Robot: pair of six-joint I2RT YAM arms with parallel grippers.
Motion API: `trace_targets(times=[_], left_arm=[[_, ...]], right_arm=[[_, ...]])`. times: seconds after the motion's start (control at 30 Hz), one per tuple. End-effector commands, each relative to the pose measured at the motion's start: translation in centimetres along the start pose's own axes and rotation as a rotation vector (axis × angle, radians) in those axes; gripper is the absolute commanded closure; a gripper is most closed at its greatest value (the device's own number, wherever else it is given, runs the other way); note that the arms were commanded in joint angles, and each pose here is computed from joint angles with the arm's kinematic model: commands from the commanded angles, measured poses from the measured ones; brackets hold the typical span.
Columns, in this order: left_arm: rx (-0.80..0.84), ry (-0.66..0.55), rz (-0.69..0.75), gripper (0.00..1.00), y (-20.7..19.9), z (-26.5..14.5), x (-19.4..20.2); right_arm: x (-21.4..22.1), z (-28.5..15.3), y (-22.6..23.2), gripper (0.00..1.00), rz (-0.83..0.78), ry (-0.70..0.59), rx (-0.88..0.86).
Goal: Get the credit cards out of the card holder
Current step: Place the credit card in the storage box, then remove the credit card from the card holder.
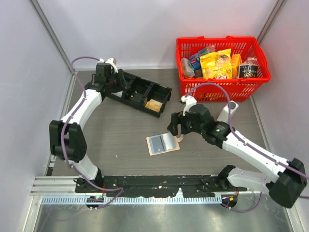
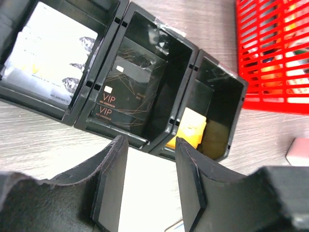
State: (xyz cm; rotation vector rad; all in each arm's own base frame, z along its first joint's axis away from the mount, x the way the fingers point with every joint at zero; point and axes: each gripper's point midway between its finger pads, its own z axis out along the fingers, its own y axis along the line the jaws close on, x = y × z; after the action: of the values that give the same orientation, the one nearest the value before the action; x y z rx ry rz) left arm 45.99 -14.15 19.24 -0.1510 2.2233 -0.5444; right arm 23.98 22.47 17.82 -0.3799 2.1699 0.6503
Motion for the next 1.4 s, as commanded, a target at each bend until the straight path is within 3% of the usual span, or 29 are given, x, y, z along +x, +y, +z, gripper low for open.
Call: trace_targets(times=[0.0,0.27,0.5,0.83,1.17,1.37], left_arm=[[-0.039,-0.025,-0.002,0.52,-0.2,-4.0,0.6],[-0.009,-0.005,0.034,0.51,-1.4,-9.9,4.8],[-0.053,0.05,0.055,0.5,0.7,-13.2,10.1],[0.002,0.161,0.018,0.5,0.4,-13.1,17.0],[0.081,0.216,0.009,0.5,-2.5,-11.8,20.0],[0.103,0.266,0.015,0.5,-3.4,-11.1,21.4]], right_arm=[[-0.6,1.3,0.2,0.2,-0.105,0.015,0.152],[4.0,5.6,4.0,0.25,-0.284,0.167,0.193],[8.3,8.6,5.9,0.25,-0.339,0.294,0.181],[11.6,10.0,7.1,0.25,-0.3,0.391,0.139],[13.9,11.0,5.6,0.25,-0.296,0.448,0.217],[14.2,10.6,5.4,0.35,-0.275,0.439,0.197]])
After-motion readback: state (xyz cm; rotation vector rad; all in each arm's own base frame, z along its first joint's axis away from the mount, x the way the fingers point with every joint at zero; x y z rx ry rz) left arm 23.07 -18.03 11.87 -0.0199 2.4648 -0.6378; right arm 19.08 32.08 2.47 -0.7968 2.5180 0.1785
